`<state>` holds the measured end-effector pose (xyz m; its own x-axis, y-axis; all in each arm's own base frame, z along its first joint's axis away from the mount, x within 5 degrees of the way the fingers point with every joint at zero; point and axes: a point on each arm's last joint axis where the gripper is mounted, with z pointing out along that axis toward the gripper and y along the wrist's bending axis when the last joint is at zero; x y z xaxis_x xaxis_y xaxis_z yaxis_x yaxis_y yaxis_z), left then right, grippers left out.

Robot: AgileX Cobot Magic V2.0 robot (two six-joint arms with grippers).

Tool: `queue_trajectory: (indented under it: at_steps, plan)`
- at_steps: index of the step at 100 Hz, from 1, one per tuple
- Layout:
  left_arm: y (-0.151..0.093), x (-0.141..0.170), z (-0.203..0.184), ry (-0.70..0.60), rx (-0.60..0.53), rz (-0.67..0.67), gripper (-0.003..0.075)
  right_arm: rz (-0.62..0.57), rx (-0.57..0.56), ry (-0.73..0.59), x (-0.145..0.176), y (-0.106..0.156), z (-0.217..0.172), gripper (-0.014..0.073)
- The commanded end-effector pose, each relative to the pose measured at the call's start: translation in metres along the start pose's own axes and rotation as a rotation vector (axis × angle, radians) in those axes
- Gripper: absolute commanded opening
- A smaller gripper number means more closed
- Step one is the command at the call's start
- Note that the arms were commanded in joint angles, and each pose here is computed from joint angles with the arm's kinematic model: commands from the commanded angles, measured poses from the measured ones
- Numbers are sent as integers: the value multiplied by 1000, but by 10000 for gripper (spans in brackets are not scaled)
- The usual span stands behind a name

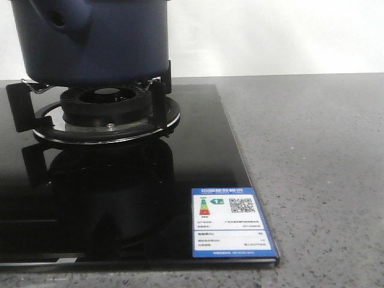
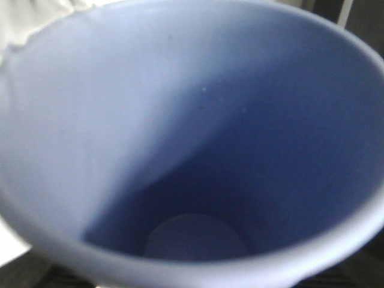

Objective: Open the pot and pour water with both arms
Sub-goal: 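Tilt the held cup over the open pot with the right gripper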

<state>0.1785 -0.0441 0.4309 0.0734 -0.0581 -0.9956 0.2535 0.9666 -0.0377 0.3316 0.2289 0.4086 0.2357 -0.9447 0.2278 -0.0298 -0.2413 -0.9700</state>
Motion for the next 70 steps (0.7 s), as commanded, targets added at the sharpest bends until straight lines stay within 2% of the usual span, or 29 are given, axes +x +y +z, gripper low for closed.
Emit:
queue_trajectory:
  at_steps: [1,20,70]
  plan:
    - [2,-25,-7,-149,-30,-2,372,-51,122,21,14,-32,-16,315]
    - [2,-25,-7,-149,-30,-2,372,-92,149,6,12,-35,-17,315]
    - [2,-25,-7,-149,-30,-2,372,-89,153,-7,11,-35,-17,315]
